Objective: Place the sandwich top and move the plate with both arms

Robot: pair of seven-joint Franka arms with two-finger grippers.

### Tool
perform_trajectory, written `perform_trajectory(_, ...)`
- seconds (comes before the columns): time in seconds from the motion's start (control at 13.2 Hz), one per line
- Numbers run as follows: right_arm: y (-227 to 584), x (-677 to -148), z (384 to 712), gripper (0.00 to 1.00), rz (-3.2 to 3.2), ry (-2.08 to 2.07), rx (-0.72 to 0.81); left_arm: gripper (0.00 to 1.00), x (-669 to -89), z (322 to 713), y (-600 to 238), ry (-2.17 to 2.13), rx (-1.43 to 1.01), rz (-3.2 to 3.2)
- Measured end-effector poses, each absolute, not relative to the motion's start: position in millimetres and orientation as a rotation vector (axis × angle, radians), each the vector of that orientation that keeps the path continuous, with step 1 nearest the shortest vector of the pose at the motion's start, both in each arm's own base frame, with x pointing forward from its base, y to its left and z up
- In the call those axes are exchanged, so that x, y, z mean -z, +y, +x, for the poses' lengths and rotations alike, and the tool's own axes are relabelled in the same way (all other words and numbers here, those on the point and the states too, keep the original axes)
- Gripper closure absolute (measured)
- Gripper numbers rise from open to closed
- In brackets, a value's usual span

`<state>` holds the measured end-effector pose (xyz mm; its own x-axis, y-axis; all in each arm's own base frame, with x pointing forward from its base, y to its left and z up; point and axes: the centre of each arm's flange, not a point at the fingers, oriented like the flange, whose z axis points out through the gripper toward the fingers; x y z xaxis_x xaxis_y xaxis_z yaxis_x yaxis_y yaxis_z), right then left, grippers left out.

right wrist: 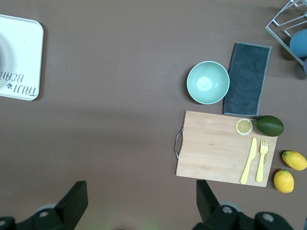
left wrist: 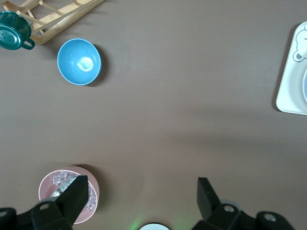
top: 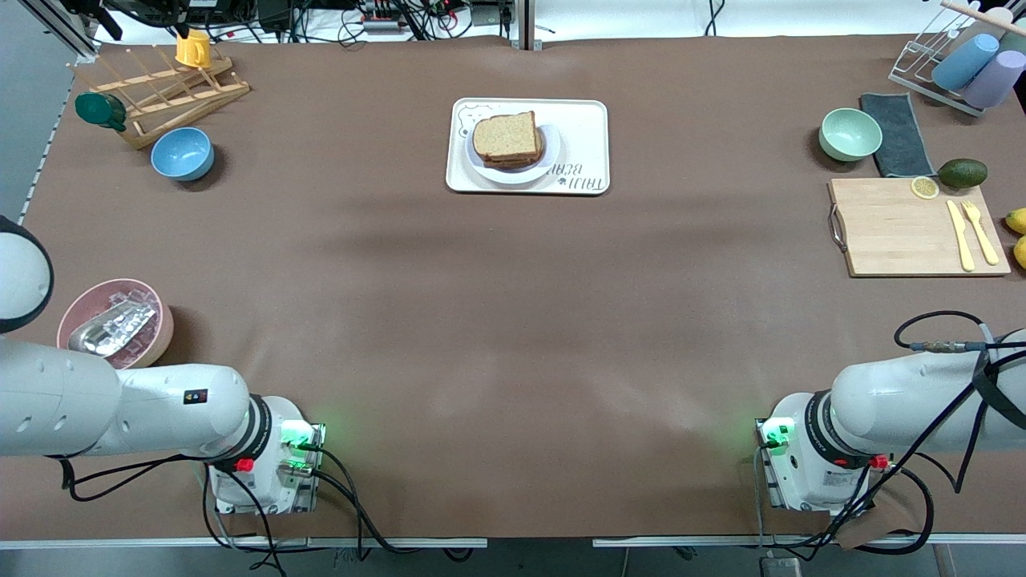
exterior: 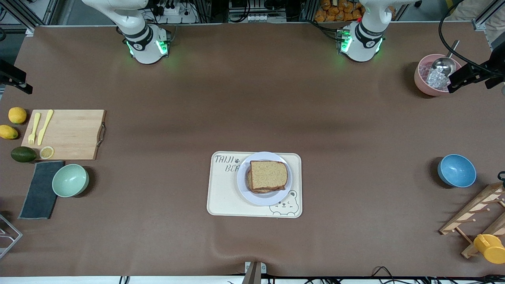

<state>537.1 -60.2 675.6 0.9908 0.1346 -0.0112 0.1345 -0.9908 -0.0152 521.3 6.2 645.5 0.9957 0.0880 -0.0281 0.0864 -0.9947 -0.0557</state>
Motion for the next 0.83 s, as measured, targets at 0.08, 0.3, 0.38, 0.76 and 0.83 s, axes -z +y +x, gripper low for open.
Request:
perform_trajectory(0.08, -60.3, -675.6, 537.1, 0.0, -3.12, -0.211, -0.019, 0.0, -645.3, 522.9, 2.0, -0.122, -0.047, -3.084)
perform_trajectory(0.3, -60.3, -675.6, 537.1, 0.0, -3.12, -0.211, -0.019, 0.0, -641.5, 526.6, -10.7, -0.088, -0.056, -3.085)
perform_trajectory(0.38, -60.3, -675.6, 537.1, 0.0, -3.12, -0.211, -0.019, 0.0, -640.9, 527.1, -11.8, -0.085, -0.057, -3.085)
perform_trajectory(0.76, -60.3, -675.6, 537.1, 0.0, -3.12, -0.211, -0.019, 0.0, -641.3, 527.4, -12.7, -0.082, -0.056, -3.086)
perform_trajectory(0.83, -60.3, -675.6, 537.1, 0.0, -3.12, -0.211, -0.019, 0.0, -641.3, 527.4, -14.7, -0.077, -0.056, -3.086)
